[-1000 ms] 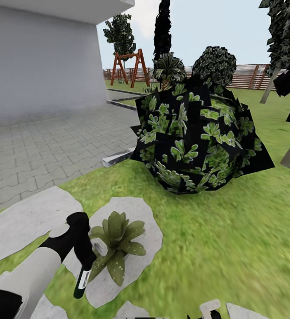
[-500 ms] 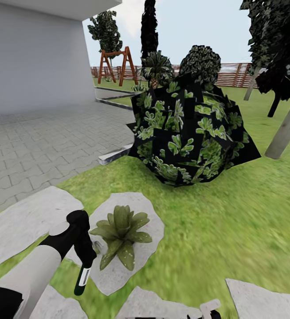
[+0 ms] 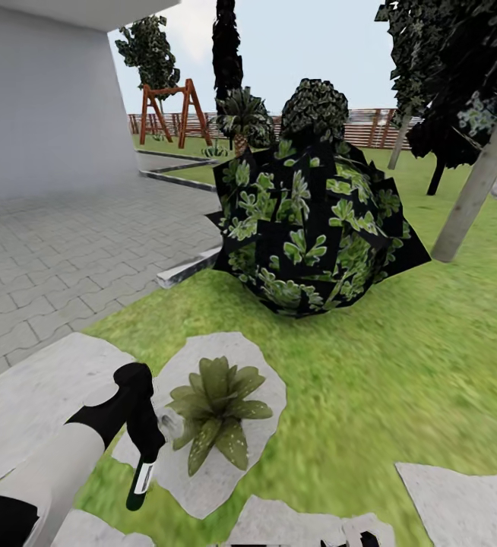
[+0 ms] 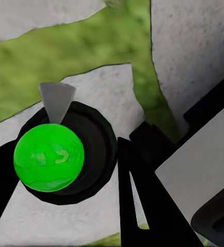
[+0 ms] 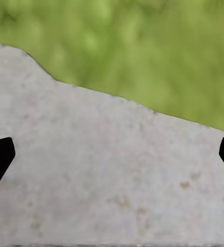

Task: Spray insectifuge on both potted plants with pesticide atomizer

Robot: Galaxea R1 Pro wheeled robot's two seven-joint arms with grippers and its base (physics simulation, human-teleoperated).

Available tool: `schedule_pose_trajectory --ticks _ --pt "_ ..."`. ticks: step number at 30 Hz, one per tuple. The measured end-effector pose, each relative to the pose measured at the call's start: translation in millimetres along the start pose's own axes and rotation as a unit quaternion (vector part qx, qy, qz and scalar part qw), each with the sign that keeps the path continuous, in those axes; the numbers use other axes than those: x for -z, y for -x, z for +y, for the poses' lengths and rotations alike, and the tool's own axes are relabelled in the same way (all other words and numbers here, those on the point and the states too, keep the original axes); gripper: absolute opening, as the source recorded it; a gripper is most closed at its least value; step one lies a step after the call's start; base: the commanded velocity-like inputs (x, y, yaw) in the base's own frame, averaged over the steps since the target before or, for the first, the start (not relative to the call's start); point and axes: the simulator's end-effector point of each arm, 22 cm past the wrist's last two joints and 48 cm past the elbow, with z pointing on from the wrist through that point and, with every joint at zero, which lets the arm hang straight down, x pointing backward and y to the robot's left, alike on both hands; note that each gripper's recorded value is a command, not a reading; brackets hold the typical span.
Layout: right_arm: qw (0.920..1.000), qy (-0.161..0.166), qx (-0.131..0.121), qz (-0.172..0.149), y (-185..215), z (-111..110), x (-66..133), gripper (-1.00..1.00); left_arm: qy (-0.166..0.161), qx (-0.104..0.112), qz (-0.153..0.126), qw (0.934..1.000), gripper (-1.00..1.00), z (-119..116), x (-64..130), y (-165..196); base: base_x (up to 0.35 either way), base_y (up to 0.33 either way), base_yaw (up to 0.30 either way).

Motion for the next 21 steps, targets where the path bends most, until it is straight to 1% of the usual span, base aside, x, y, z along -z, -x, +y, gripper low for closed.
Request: schedule_pose_trajectory --ticks 6,9,11,15,21 --pt "1.0 0.0 0.0 0.0 0.0 0.0 0.0 1.0 -0.002 0.0 0.001 1.0 -1.0 -1.5 -2.0 -0.6 -0.189 0.269 -0.002" --pt "1.0 0.0 0.0 0.0 0.0 0.0 0.0 1.0 -0.002 0.0 0.001 1.0 -1.0 -1.6 -1.9 -0.6 -0.098 0.295 -0.103" --pt "1.0 0.0 0.0 0.0 0.0 -0.1 0.1 1.0 -0.002 -0.001 0.001 1.0 -1.0 -1.5 -1.5 -0.3 0.021 0.318 -0.246" --pt "1.0 0.0 0.0 0.0 0.2 -0.4 0.2 1.0 -0.002 0.001 -0.001 1.0 -1.0 -1.6 -0.8 0.1 0.18 0.268 -0.282" --pt "1.0 0.0 -0.001 0.0 0.1 -0.4 0.1 1.0 -0.005 0.001 0.0 1.0 -1.0 -2.9 -3.2 -0.9 0.049 0.041 -0.289"
